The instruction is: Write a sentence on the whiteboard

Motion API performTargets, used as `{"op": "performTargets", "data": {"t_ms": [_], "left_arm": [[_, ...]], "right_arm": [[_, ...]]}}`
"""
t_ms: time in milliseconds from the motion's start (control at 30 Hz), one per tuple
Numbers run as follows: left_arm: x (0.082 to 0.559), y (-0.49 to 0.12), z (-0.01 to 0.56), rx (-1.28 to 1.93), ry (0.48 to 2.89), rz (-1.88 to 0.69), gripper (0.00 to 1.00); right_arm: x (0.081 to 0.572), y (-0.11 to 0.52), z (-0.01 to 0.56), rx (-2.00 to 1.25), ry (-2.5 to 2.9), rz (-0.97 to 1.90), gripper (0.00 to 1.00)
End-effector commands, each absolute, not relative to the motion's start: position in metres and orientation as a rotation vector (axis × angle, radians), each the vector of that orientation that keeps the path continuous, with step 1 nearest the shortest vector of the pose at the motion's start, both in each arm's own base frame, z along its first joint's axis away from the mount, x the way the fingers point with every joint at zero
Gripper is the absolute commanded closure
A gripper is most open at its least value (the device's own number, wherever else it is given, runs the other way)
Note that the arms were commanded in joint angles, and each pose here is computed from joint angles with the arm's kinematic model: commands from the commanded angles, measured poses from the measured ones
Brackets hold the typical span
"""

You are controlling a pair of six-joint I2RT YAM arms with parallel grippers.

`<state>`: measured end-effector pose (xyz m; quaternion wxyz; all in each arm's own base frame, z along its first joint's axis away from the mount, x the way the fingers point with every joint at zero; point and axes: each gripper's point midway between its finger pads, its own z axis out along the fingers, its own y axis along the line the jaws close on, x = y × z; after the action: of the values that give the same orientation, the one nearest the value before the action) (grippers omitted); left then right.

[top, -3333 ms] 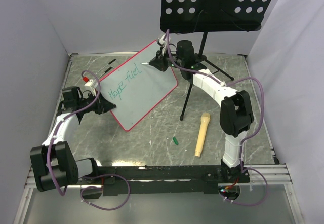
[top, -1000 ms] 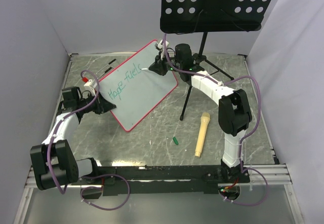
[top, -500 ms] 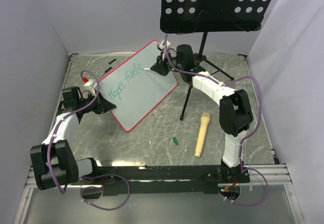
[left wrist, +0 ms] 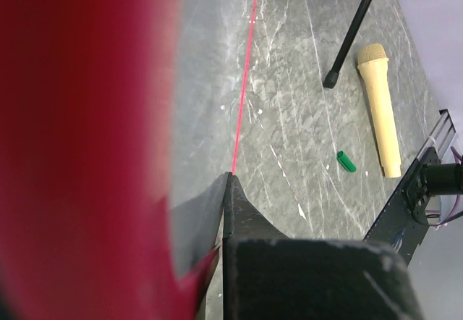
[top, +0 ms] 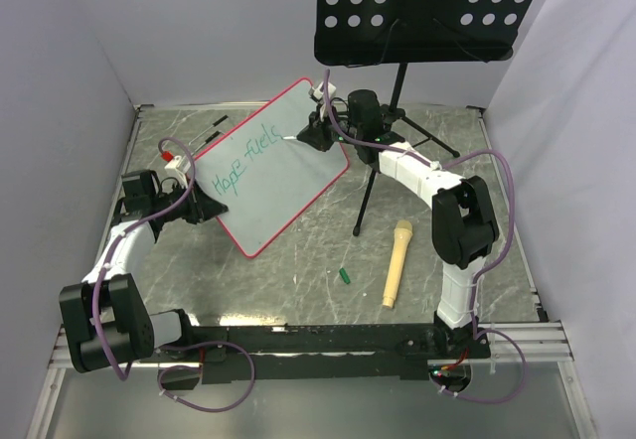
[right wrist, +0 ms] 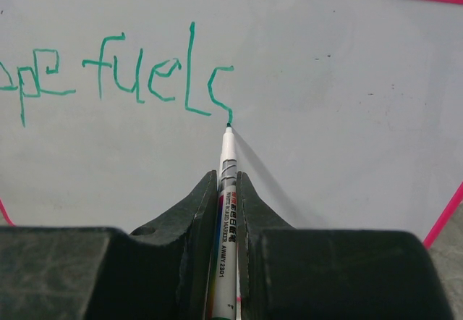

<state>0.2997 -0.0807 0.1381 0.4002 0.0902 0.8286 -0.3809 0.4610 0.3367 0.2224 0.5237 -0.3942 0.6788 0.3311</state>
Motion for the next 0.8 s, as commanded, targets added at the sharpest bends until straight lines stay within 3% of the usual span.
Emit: {"op": "performTargets", "data": {"t_ms": [0,567,767], "left_arm": [[0.310,-0.057,0.119,0.233,2.160,-0.753,0.99],[0.310,-0.057,0.118,0.235,2.161,-0.752,0.99],[0.310,-0.057,0.117,0.236,2.163,-0.755,0.99]], "right_arm": [[0.453,0.337,0.249,-0.957,1.553,0.787,1.00],[0.434,0.345,0.271,-0.968,1.504,0.838,1.00],[0.421,0.339,0.312,-0.950,1.425,0.857,1.00]]}}
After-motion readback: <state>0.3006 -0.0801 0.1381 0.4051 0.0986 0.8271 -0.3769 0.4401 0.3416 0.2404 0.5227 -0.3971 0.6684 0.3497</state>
